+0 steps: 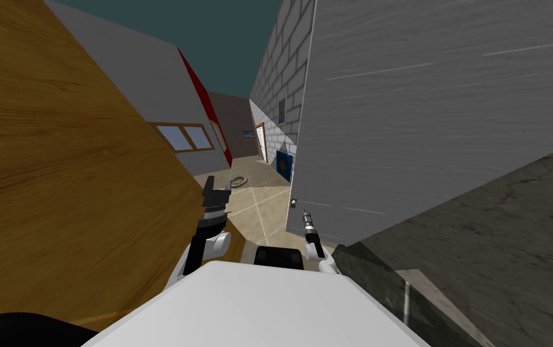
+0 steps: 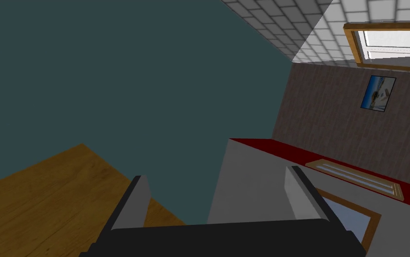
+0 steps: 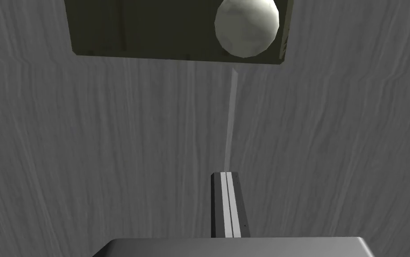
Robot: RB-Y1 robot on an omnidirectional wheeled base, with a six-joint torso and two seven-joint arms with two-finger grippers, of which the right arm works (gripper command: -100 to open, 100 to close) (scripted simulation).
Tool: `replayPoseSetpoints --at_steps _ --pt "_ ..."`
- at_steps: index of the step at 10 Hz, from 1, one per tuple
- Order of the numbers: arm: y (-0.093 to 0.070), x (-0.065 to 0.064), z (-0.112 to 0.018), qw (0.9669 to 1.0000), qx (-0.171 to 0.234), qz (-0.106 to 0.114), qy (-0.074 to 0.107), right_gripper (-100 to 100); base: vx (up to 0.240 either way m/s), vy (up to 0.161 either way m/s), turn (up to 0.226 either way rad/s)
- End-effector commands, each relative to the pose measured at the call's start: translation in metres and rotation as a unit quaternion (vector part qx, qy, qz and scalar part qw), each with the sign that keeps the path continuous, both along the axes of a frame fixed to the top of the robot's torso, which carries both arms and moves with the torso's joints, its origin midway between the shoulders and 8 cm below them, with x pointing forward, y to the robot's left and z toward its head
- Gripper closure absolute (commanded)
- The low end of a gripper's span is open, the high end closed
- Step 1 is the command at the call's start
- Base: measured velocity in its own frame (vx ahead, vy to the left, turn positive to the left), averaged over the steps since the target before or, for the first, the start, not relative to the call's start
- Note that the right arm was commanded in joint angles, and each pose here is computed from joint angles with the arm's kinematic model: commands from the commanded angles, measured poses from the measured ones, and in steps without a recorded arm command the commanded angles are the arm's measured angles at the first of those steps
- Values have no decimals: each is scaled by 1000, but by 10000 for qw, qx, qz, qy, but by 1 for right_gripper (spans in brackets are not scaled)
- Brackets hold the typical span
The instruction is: Push the door open
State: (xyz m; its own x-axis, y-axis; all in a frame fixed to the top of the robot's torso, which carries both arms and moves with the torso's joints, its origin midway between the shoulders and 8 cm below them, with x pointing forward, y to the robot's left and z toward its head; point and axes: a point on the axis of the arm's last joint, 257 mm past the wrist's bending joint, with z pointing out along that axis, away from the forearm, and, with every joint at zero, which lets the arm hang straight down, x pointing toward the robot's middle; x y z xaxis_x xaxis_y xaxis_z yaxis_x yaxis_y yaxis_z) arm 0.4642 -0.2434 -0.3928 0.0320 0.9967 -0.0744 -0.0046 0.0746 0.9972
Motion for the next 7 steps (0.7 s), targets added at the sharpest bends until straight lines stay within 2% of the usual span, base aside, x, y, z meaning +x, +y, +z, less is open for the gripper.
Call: replayPoseSetpoints --at_steps 1,4,5,7 --pt "6 -4 0 10000 -9 45 4 -100 -125 14 -92" --pt "47 -16 -2 9996 120 260 36 -100 -103 23 -224" --pt "62 -20 -1 9993 202 315 40 -100 -99 82 -222" --pt "88 -24 1 9986 369 386 40 -100 -81 133 -124"
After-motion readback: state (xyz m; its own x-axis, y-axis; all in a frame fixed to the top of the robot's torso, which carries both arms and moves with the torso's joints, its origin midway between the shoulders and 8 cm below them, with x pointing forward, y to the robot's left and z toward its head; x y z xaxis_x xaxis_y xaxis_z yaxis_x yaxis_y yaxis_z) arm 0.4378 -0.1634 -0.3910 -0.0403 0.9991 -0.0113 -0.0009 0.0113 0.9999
